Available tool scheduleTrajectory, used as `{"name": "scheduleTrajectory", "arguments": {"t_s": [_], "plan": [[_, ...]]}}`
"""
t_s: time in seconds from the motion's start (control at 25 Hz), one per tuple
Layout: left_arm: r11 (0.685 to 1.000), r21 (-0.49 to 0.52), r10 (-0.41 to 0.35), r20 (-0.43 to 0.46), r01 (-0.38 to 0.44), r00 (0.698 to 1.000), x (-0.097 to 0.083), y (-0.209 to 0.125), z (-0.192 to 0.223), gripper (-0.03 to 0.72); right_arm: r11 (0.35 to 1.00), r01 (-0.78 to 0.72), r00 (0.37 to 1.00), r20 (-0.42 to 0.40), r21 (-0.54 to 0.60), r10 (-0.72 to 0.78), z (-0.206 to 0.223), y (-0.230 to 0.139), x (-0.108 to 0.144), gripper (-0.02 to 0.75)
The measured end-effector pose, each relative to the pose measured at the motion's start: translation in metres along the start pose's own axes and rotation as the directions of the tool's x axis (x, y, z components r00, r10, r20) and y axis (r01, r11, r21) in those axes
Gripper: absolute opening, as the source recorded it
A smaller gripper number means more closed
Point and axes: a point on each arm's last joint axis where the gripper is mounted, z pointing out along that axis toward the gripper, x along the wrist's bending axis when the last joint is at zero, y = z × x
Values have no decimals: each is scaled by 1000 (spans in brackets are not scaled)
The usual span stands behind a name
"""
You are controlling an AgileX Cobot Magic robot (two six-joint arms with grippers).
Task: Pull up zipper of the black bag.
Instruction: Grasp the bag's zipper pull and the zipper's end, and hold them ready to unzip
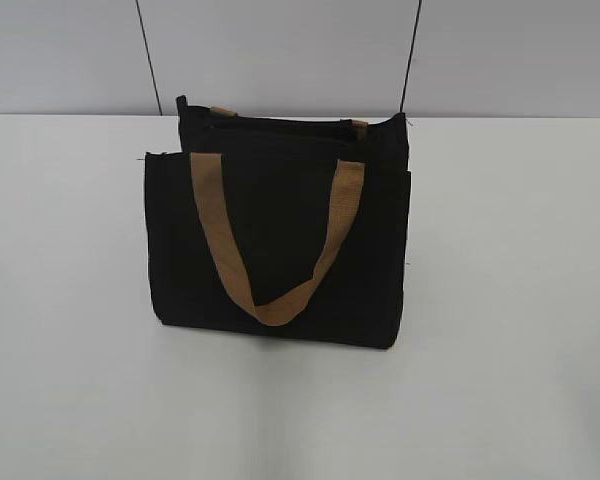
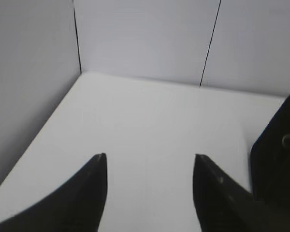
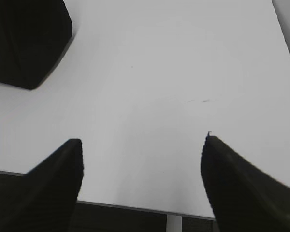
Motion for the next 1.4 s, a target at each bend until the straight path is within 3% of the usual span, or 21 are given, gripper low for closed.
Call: {"name": "scheduleTrajectory", "arguments": {"t_s": [0.24,0.36,0.56,0.72,0.88,1.04,1.12,1.28,1.4], "plan": [[969,-246,23,35,-13,999,-7,30,47,491,1000,0,1000,0,0,0,0,0,0,576],[954,-298,36,55,-18,998,-11,30,87,478,1000,0,1000,0,0,0,0,0,0,576],[983,-181,31,89,-14,996,-16,7,166,414,1000,0,1000,0,0,0,0,0,0,576],[997,-76,8,230,10,973,-31,-21,221,405,1000,0,1000,0,0,0,0,0,0,576],[1000,15,14,450,-24,893,-52,-50,257,405,1000,0,1000,0,0,0,0,0,0,576],[979,57,117,634,-197,764,-69,-68,282,405,1000,0,1000,0,0,0,0,0,0,576],[962,51,158,700,-270,697,-75,-70,295,405,1000,0,1000,0,0,0,0,0,0,576],[934,59,181,774,-353,607,-81,-81,321,405,1000,0,1000,0,0,0,0,0,0,576],[900,51,197,839,-434,507,-85,-97,334,403,1000,0,1000,0,0,0,0,0,0,576]]}}
